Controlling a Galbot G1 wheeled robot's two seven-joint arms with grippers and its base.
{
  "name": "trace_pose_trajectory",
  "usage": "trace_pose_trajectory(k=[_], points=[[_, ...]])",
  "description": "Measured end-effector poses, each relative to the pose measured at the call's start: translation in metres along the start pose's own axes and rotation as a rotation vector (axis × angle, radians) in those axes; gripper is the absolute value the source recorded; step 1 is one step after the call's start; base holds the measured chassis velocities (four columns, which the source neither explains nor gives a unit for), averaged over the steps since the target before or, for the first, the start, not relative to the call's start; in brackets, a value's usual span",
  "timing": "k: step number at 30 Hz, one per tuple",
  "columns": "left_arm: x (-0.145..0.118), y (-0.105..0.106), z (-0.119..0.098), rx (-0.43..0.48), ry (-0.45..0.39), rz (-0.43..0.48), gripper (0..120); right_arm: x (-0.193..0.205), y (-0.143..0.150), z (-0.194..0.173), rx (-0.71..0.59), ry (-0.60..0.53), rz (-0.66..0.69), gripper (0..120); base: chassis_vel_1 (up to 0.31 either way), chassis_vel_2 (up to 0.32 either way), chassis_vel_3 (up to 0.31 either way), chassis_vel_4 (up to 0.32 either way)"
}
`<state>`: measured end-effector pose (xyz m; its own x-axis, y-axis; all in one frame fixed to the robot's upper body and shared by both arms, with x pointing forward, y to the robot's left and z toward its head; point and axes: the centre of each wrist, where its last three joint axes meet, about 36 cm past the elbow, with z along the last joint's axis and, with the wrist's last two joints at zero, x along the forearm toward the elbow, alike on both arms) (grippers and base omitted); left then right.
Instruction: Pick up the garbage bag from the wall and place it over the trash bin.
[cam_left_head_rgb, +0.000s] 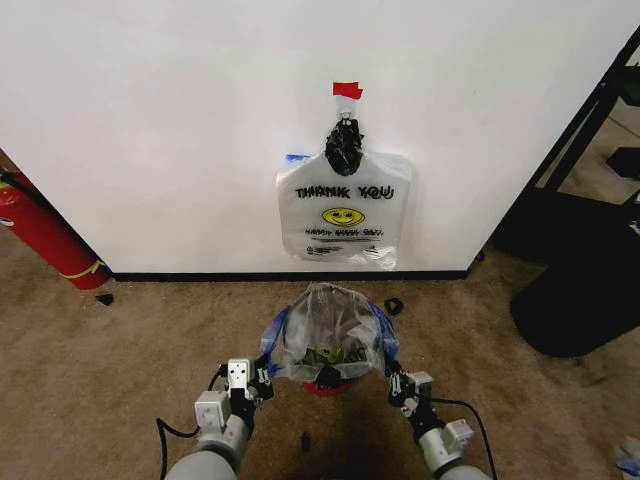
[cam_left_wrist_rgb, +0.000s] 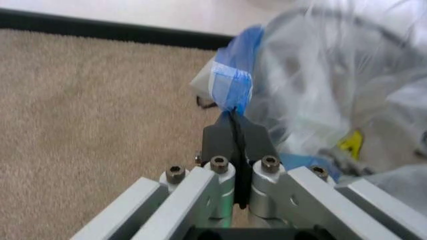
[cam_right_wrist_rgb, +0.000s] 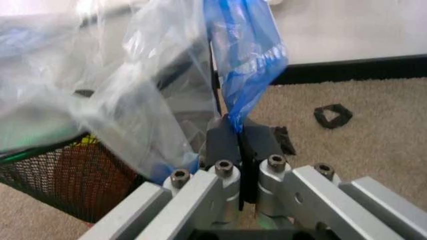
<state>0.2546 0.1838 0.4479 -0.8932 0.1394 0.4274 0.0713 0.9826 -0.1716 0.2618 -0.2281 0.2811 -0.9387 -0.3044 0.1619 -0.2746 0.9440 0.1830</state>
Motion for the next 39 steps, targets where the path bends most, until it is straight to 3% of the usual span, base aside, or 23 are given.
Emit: trace_pose_trajectory(k=[7, 14, 19, 26, 31, 39], points=[[0.01, 0.006, -0.008, 0.016, 0.041, 0.008, 0, 0.008, -0.008, 0.003, 0.018, 0.017, -0.005, 0, 0.0, 0.0, 0.0, 0.0], [0.018, 0.004, 0.015, 0.0, 0.114, 0.034, 0, 0.002, -0.015, 0.005, -0.001, 0.036, 0.014, 0, 0.0, 0.0, 0.0, 0.0], [-0.002, 0.004, 0.027, -0.017, 0.121, 0.024, 0, -0.008, -0.019, 0.0, -0.028, 0.048, 0.027, 0, 0.0, 0.0, 0.0, 0.0], [-0.033, 0.008, 0.022, -0.025, 0.111, 0.007, 0, -0.028, -0.026, -0.014, -0.073, 0.072, 0.043, 0, 0.0, 0.0, 0.0, 0.0], [-0.045, 0.013, 0.019, -0.059, 0.121, 0.013, 0, -0.039, -0.034, -0.023, -0.053, 0.104, 0.036, 0, 0.0, 0.0, 0.0, 0.0], [-0.054, 0.013, 0.033, -0.109, 0.166, 0.036, 0, -0.055, -0.034, -0.022, -0.041, 0.161, 0.02, 0, 0.0, 0.0, 0.0, 0.0]])
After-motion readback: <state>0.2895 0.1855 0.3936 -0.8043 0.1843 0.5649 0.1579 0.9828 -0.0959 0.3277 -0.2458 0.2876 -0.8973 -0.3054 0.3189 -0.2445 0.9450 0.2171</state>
